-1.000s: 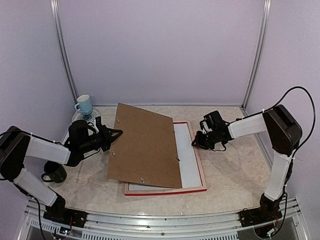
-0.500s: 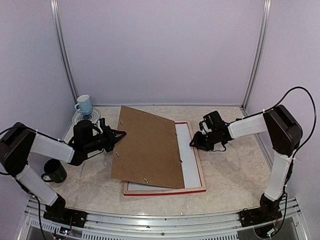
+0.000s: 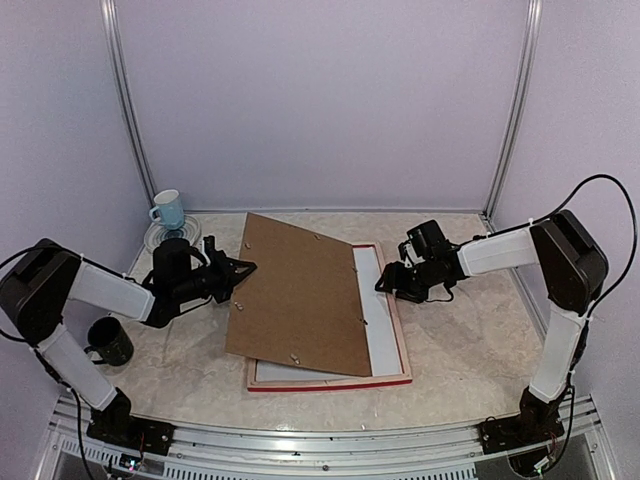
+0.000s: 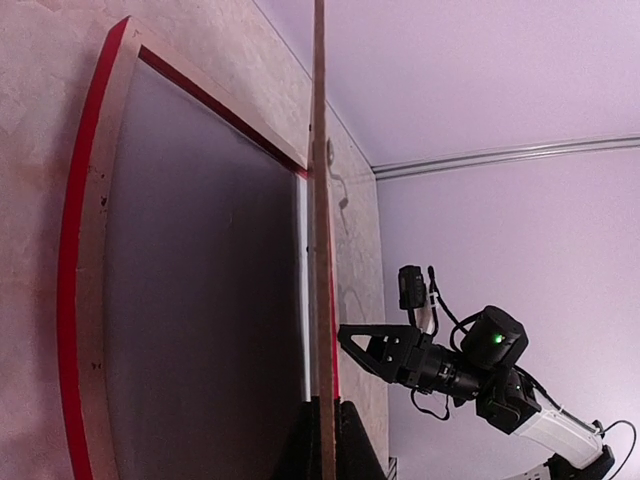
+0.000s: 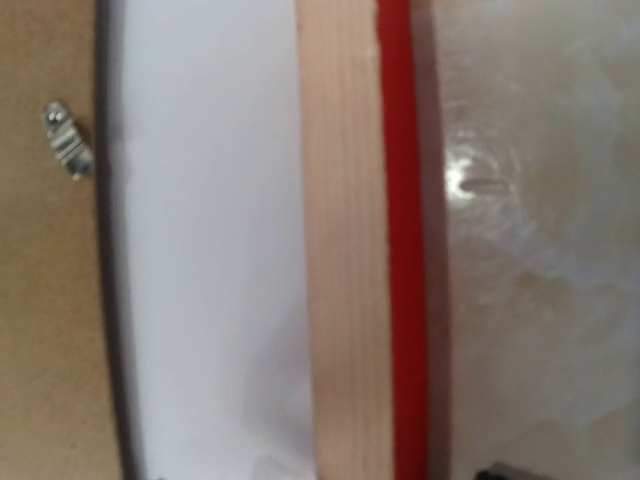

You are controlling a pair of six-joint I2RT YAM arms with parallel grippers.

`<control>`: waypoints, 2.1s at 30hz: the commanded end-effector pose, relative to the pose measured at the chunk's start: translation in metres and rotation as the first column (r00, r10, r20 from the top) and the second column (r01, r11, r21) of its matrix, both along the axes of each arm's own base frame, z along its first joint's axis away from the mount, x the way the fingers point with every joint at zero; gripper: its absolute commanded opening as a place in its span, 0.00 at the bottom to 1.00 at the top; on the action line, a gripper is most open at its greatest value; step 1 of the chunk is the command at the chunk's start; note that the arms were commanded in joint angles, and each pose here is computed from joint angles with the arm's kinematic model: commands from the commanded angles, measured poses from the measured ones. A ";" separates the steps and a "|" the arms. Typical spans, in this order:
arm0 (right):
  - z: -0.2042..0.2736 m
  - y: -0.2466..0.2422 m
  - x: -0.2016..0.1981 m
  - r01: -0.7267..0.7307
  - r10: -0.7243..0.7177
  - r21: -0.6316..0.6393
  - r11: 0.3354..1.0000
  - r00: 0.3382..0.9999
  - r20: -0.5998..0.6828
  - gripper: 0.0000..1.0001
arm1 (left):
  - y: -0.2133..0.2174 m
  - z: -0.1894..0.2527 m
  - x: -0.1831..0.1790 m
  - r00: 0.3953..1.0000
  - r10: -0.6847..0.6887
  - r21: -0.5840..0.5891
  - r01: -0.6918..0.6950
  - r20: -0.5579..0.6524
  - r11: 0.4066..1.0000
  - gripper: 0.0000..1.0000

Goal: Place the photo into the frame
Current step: Place the backboard on the frame body.

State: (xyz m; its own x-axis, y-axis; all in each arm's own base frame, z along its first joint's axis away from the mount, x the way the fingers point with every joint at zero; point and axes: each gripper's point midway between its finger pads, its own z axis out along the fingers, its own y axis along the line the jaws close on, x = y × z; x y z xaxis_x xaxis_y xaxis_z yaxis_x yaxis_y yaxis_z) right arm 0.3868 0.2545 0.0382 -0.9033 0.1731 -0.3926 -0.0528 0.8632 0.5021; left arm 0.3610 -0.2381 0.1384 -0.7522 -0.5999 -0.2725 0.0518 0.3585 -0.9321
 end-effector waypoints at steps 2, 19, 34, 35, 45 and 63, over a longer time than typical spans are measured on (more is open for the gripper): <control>0.012 0.006 -0.005 -0.018 0.018 0.038 0.999 1.000 -0.006 0.69 | -0.013 0.027 0.009 0.997 -0.026 -0.059 0.031 0.076 0.998 0.00; 0.018 0.010 -0.002 -0.006 0.009 0.142 0.990 1.000 -0.022 0.86 | -0.025 0.016 0.017 0.998 -0.051 -0.071 0.053 0.026 0.996 0.00; 0.012 0.009 -0.003 0.025 -0.019 0.157 0.987 0.999 -0.043 0.86 | -0.032 0.010 0.016 0.998 -0.060 -0.089 0.058 -0.010 0.994 0.00; 0.012 0.009 -0.003 0.029 -0.023 0.158 0.987 0.999 -0.043 0.86 | -0.033 0.010 0.015 0.998 -0.061 -0.087 0.060 -0.010 0.994 0.00; 0.018 -0.001 -0.002 0.080 -0.072 0.175 0.981 0.996 -0.051 0.86 | -0.041 0.003 0.010 0.998 -0.068 -0.059 0.067 -0.007 0.996 0.00; 0.026 -0.005 0.013 0.109 -0.105 0.217 0.970 0.994 -0.029 0.81 | -0.040 -0.020 0.005 0.997 -0.063 -0.048 0.061 -0.037 0.997 0.05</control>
State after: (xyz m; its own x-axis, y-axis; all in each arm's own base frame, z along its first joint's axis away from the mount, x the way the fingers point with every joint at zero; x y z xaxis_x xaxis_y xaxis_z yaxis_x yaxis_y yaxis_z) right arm 0.3924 0.2460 0.0580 -0.8859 0.3420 -0.3135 0.0563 0.7500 0.6590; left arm 0.3687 -0.2721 0.1217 -0.7895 -0.5745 -0.2159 0.0134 0.3355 -0.9419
